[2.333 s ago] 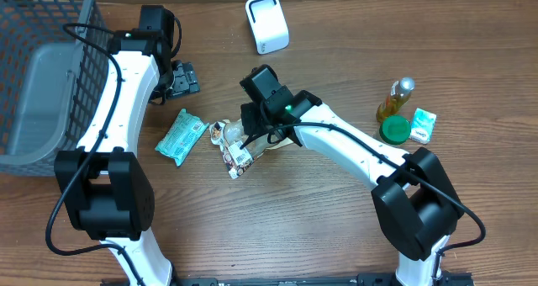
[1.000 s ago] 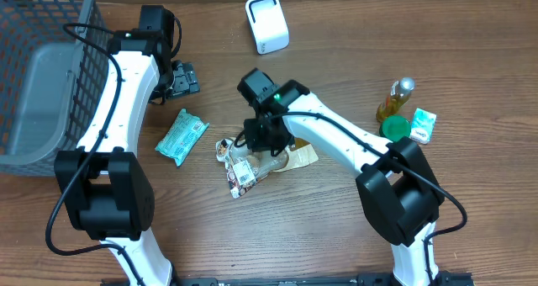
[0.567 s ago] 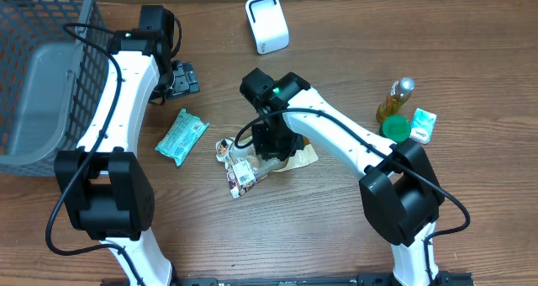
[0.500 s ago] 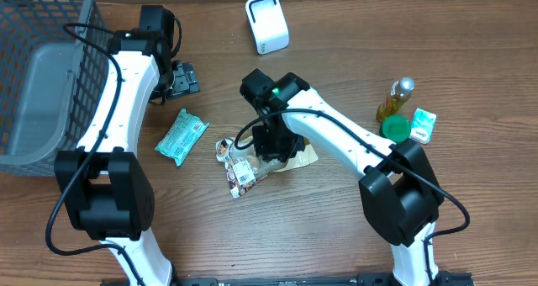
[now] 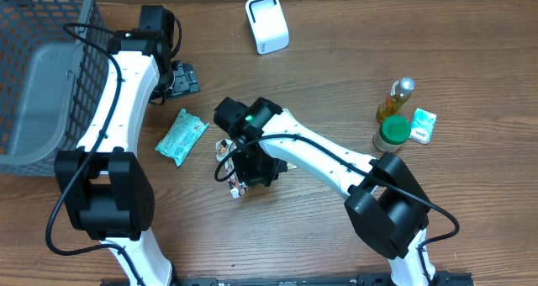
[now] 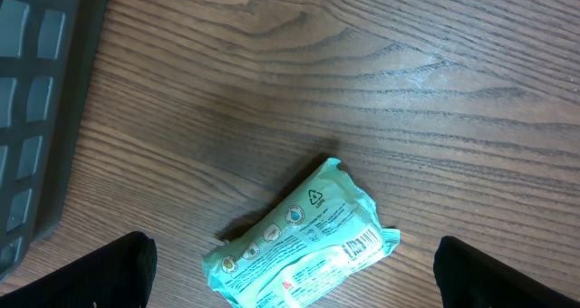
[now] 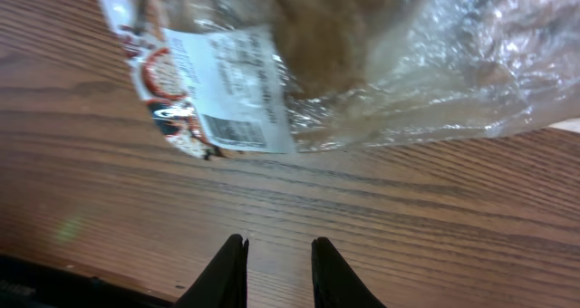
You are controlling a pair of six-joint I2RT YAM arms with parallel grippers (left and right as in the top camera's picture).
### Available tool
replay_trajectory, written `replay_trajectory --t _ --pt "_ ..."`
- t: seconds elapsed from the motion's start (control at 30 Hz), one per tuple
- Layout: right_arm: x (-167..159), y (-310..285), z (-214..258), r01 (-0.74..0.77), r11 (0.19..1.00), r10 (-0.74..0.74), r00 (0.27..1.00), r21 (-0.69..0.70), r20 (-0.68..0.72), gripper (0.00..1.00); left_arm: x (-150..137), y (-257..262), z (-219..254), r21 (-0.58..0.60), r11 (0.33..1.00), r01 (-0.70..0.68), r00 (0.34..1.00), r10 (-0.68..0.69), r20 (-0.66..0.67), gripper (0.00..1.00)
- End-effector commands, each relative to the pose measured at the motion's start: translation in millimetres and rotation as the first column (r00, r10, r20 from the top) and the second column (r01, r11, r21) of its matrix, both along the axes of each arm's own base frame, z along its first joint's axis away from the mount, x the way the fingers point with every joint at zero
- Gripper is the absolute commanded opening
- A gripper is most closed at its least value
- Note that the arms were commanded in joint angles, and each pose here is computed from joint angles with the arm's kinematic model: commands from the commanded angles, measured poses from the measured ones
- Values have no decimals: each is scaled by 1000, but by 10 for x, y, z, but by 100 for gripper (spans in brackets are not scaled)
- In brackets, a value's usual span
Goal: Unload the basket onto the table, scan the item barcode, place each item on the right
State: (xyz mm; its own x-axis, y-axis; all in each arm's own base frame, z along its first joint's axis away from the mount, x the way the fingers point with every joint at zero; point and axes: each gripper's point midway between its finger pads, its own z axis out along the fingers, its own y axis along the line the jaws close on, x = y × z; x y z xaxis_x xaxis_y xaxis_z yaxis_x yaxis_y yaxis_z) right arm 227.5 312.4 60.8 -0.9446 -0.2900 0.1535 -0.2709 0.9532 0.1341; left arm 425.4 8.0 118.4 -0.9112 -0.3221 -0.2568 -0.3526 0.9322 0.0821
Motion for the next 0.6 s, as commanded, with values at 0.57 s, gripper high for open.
replay_trajectory --t 0.57 --pt "-61 -60 -200 6 1000 -6 1000 -15 -8 13 48 10 31 16 1000 14 1000 -14 10 100"
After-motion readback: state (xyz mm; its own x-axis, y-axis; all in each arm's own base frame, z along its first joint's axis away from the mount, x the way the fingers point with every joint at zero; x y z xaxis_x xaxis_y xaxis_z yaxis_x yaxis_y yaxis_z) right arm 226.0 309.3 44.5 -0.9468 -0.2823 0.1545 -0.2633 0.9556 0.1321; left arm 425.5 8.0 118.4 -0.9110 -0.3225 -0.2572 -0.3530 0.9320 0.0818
